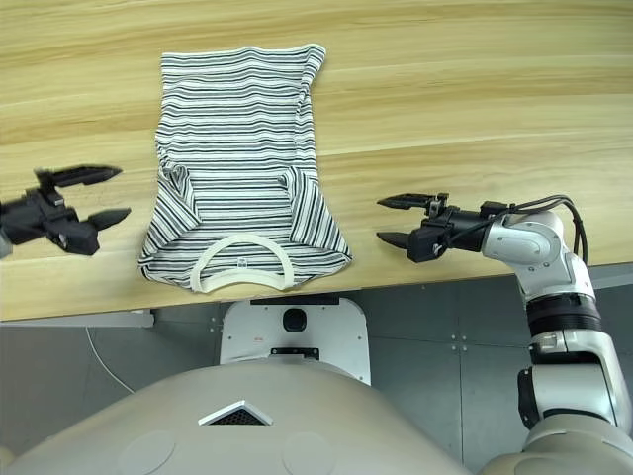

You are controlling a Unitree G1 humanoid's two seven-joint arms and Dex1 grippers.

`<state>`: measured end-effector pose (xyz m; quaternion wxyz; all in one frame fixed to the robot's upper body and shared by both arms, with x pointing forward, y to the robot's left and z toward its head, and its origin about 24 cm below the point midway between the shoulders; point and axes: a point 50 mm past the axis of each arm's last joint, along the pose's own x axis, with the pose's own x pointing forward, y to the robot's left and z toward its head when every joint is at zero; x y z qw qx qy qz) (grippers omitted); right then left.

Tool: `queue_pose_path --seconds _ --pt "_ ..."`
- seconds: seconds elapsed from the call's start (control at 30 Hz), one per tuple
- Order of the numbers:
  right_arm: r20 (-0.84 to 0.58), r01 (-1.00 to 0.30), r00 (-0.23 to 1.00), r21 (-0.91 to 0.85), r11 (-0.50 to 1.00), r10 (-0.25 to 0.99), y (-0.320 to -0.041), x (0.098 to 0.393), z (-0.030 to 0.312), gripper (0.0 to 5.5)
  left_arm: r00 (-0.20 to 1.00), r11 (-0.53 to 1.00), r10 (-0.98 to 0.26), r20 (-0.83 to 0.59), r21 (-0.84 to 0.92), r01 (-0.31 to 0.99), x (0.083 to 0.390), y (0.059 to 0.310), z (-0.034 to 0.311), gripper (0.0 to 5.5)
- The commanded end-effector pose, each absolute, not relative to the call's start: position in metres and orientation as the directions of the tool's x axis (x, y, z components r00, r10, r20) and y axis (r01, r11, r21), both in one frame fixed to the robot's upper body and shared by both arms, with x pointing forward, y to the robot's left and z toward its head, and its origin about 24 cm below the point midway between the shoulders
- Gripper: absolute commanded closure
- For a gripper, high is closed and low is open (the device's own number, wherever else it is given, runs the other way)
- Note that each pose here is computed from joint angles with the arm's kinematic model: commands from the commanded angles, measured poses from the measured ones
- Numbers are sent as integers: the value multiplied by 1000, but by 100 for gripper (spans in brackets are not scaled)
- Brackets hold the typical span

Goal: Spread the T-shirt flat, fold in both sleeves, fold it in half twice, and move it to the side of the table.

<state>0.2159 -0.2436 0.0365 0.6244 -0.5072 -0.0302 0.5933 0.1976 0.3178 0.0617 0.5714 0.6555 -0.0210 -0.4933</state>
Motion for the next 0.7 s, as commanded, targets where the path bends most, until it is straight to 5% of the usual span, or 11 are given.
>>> queue_pose_path --seconds 0.03,0.4,0.7 --pt "-628 -641 205 -666 -382 751 -253 207 31 256 437 -434 -556 -708 695 574 168 341 48 156" --pt "-597 -520 88 -710 -474 798 -228 209 17 256 284 -420 -782 -554 806 417 173 294 43 156" --pt "-549 -503 56 -737 -452 834 -209 207 6 256 267 -408 -808 -524 826 388 181 282 45 156"
